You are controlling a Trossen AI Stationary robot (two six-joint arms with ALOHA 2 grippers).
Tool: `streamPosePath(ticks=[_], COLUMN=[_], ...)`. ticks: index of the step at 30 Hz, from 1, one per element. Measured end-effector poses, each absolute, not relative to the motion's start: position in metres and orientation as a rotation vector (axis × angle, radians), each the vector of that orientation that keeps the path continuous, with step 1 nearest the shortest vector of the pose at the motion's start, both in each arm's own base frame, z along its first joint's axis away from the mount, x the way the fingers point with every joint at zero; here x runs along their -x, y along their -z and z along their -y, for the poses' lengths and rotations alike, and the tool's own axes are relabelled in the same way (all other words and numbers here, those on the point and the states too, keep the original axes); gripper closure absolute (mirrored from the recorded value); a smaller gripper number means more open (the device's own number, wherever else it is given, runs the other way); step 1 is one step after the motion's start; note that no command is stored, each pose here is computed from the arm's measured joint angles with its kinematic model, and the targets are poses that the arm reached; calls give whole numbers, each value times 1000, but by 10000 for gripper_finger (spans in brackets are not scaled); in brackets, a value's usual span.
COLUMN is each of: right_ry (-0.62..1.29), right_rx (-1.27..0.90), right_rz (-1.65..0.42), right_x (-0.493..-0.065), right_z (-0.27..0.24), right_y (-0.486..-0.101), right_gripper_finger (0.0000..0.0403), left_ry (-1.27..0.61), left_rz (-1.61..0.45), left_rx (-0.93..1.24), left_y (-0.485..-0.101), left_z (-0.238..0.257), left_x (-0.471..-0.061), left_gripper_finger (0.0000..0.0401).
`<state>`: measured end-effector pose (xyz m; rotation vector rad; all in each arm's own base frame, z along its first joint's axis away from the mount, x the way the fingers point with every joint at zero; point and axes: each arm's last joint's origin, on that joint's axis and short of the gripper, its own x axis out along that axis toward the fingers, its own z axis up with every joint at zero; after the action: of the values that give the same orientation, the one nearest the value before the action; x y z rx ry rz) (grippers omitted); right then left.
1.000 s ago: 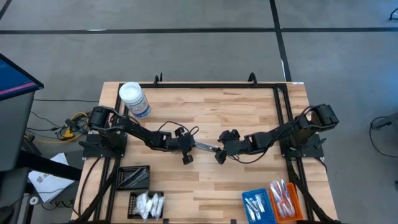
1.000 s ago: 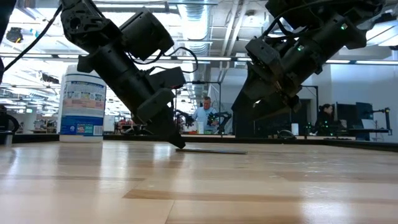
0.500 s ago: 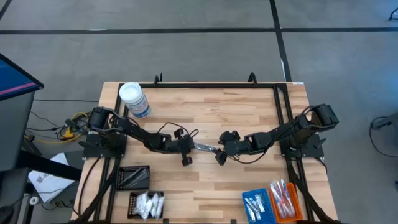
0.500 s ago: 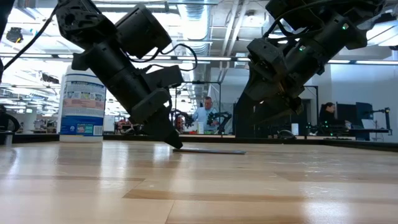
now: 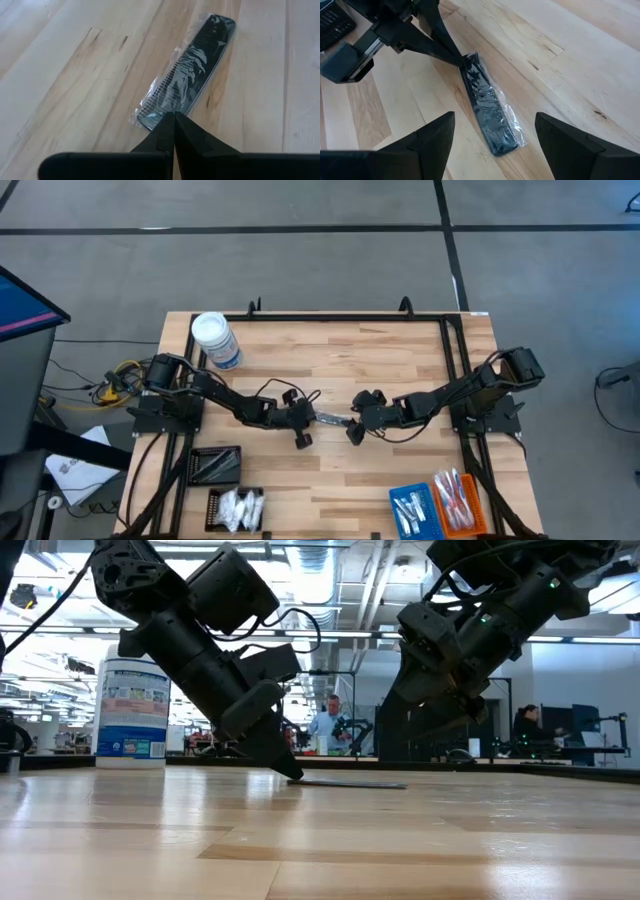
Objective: Pick & Place Travel size toiletries
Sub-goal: Put the black comb into the top black bin
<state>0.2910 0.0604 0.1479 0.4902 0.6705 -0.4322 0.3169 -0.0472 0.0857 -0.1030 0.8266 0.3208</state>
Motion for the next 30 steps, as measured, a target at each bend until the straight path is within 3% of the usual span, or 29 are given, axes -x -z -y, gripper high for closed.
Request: streamPosePath(ticks=[9, 30], right_ry=[432, 433], right_rx=[-490, -488], right_rz=[-671, -673], right_x=[-291, -291], right_z=[-60, -60], right_y=[-148, -148], right_gripper_finger=[133, 133], left_ry=[-289, -345], left_rz=[-828, -767], left_rx=[132, -29], left_y=[-86, -101], left_z=[56, 59], left_x=[-316, -311], left_gripper_finger=[401, 401])
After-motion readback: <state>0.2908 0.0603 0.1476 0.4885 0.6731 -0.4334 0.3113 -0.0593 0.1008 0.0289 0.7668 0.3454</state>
